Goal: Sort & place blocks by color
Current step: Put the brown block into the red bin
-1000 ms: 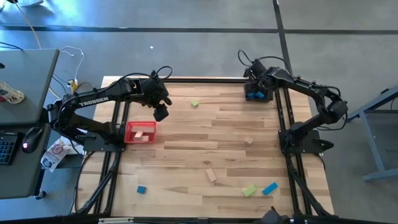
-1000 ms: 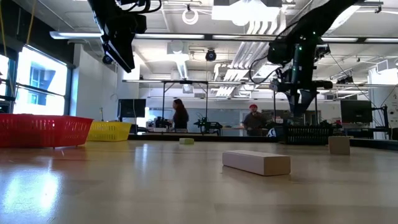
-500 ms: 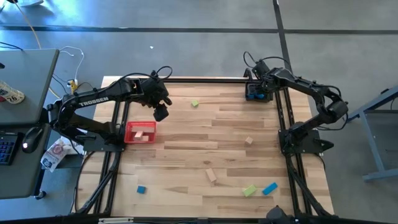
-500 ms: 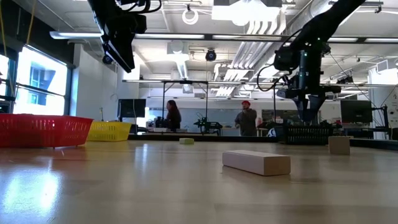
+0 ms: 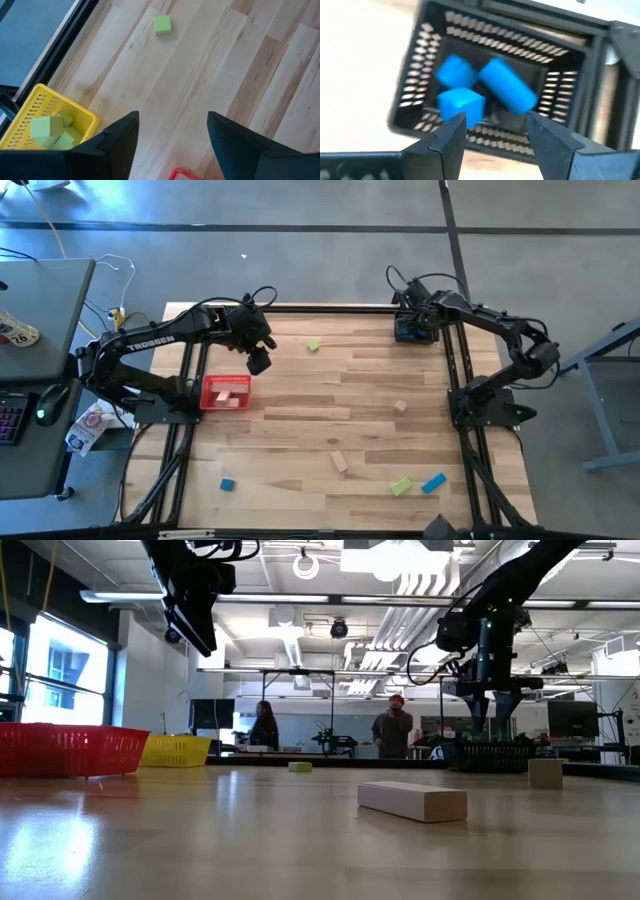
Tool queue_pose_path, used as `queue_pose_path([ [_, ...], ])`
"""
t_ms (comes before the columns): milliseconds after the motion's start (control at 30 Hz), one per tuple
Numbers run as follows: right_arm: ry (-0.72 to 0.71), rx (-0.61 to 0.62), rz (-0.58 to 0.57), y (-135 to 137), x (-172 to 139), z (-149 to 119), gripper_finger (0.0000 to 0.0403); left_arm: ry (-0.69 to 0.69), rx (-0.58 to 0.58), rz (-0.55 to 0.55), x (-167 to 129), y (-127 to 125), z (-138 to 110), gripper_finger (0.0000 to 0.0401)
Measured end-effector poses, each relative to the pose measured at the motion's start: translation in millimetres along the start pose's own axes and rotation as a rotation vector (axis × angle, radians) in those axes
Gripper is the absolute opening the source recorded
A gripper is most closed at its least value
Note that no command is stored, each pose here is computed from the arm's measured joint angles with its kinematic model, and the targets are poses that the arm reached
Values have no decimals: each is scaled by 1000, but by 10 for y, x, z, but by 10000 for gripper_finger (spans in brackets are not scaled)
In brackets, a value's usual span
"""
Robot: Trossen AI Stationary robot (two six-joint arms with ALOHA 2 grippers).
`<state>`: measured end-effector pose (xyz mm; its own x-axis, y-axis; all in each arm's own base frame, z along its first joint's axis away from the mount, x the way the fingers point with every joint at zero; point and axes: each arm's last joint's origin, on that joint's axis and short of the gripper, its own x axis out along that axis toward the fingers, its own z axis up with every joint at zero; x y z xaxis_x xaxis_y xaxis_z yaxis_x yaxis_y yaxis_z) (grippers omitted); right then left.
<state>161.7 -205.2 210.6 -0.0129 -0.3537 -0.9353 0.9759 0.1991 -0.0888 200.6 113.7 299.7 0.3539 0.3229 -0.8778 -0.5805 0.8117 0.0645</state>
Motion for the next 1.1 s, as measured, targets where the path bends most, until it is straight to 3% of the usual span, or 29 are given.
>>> queue_pose_path([
  [200, 29, -75, 120, 137, -138, -109, 194, 0, 0, 2, 0, 1, 0, 220],
  [467, 161, -230, 250, 379, -394, -469, 194, -1, 0, 2, 0, 1, 0, 220],
  [667, 264, -318, 276, 575, -520, -771, 194, -1, 0, 2, 0, 1, 1, 220],
  [1100, 268, -459, 292, 915, -748, -1322, 194, -1, 0, 2, 0, 0, 1, 220],
])
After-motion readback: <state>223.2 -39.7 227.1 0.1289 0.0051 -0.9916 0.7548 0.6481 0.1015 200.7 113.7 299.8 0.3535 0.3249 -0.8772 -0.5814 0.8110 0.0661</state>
